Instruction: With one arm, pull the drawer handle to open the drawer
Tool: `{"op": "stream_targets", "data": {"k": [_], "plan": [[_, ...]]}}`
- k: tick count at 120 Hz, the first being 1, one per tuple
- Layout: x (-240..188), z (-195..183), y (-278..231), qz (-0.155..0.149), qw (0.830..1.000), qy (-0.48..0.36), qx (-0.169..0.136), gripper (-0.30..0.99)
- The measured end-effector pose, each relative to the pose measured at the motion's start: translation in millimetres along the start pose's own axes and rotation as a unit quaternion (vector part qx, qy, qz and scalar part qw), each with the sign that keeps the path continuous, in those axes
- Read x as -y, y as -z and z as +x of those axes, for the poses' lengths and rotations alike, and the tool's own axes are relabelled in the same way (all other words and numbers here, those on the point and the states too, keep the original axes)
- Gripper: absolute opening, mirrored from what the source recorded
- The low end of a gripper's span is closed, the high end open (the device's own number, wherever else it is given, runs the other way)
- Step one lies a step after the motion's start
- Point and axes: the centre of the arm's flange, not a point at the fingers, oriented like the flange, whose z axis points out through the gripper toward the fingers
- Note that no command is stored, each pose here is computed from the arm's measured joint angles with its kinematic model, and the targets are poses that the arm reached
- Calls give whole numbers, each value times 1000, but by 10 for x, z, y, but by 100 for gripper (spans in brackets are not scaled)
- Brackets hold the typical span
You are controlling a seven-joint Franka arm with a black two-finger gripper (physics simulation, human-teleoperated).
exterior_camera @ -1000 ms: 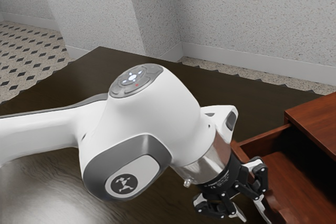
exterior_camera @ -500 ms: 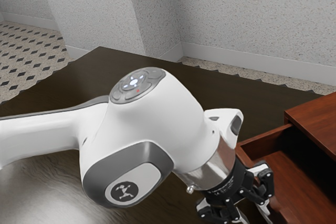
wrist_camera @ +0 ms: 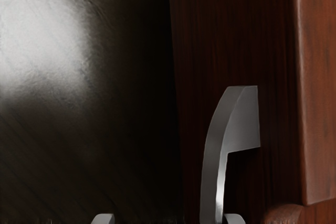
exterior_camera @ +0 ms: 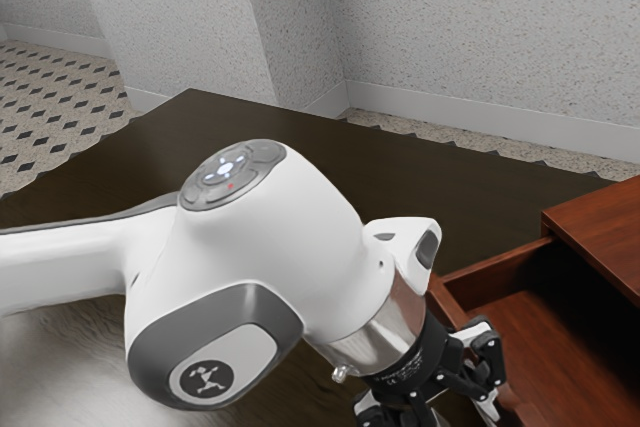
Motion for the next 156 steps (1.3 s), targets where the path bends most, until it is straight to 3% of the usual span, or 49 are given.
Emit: {"op": "stream_targets", "data": {"k": [127, 156], "plan": [[253, -4, 82, 0, 1000, 9, 1, 22], [208, 11, 145, -5, 1000, -15, -25, 27]]}}
